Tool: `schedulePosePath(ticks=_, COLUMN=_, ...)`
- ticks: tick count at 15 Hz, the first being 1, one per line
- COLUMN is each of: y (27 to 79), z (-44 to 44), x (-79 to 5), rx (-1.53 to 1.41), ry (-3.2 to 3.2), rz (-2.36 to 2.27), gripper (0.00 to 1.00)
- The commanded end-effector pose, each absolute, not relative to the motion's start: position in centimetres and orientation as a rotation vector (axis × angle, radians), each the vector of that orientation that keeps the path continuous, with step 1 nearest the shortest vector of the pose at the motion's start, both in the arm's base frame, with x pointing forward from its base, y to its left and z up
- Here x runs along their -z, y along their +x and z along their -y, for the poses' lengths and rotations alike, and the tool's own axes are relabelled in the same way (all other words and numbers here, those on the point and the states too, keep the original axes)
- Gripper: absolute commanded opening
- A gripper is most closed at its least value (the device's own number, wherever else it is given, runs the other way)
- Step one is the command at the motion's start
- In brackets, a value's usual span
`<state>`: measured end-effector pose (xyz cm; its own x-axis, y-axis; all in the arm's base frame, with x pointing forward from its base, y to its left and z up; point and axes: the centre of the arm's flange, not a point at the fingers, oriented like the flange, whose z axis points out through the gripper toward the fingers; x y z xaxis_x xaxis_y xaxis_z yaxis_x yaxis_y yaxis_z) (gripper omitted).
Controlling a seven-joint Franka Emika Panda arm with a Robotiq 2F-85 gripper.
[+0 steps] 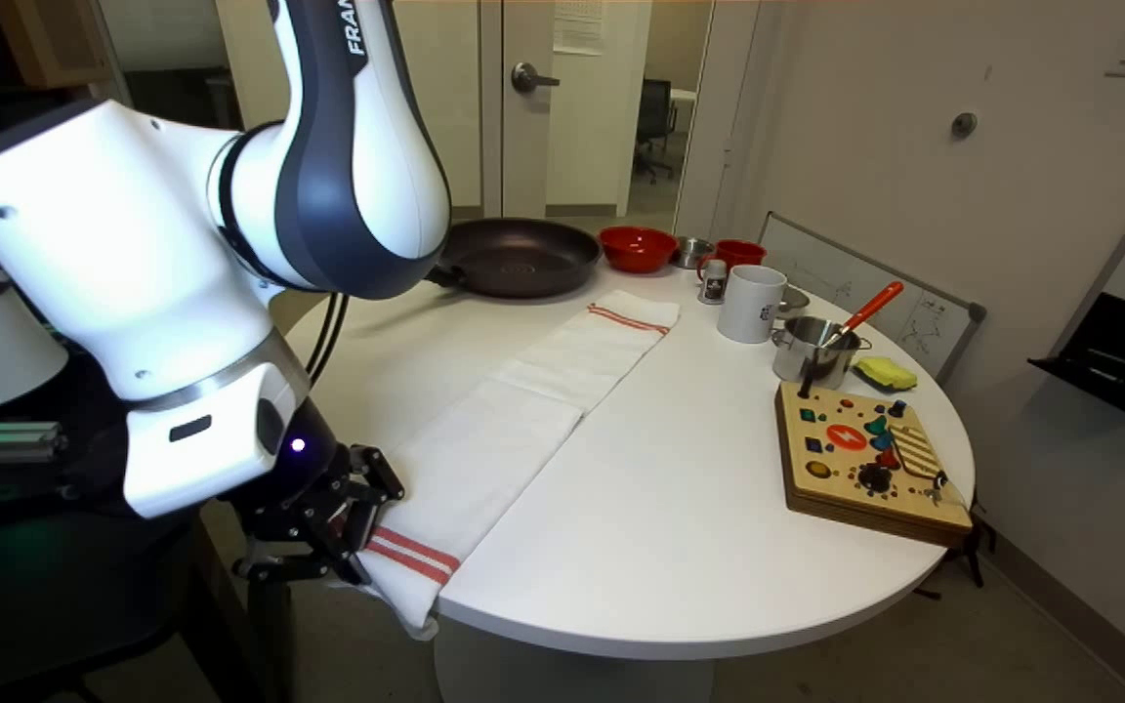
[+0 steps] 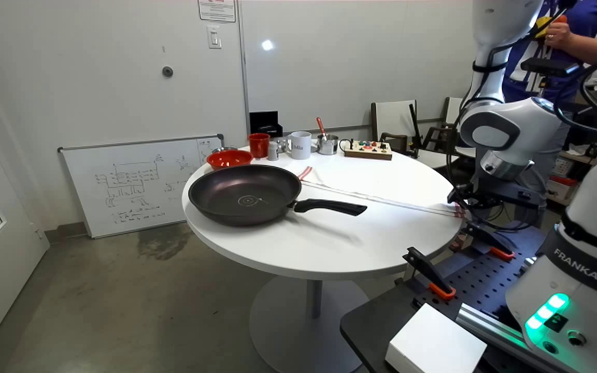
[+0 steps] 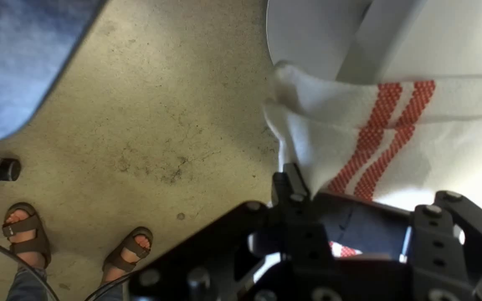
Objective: Fold the towel in half
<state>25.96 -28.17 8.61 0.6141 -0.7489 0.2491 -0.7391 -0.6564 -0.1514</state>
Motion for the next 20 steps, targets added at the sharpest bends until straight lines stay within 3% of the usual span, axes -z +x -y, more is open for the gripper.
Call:
schedulePosePath(ticks=1, y=26.7, z=29.0, x=-9.1, rx=0.465, ry=-2.822, rz=-1.340, gripper=0.02)
schedulePosePath(ticks=9, y=27.9, z=30.7, x=-11.0, rx=0.503, ry=-2.797, rz=-1.382, gripper=0.02)
schedulePosePath(ticks=20, y=34.1, z=33.6, x=-15.7, rx=0.600, ry=-2.712, rz=-1.424, gripper=0.03)
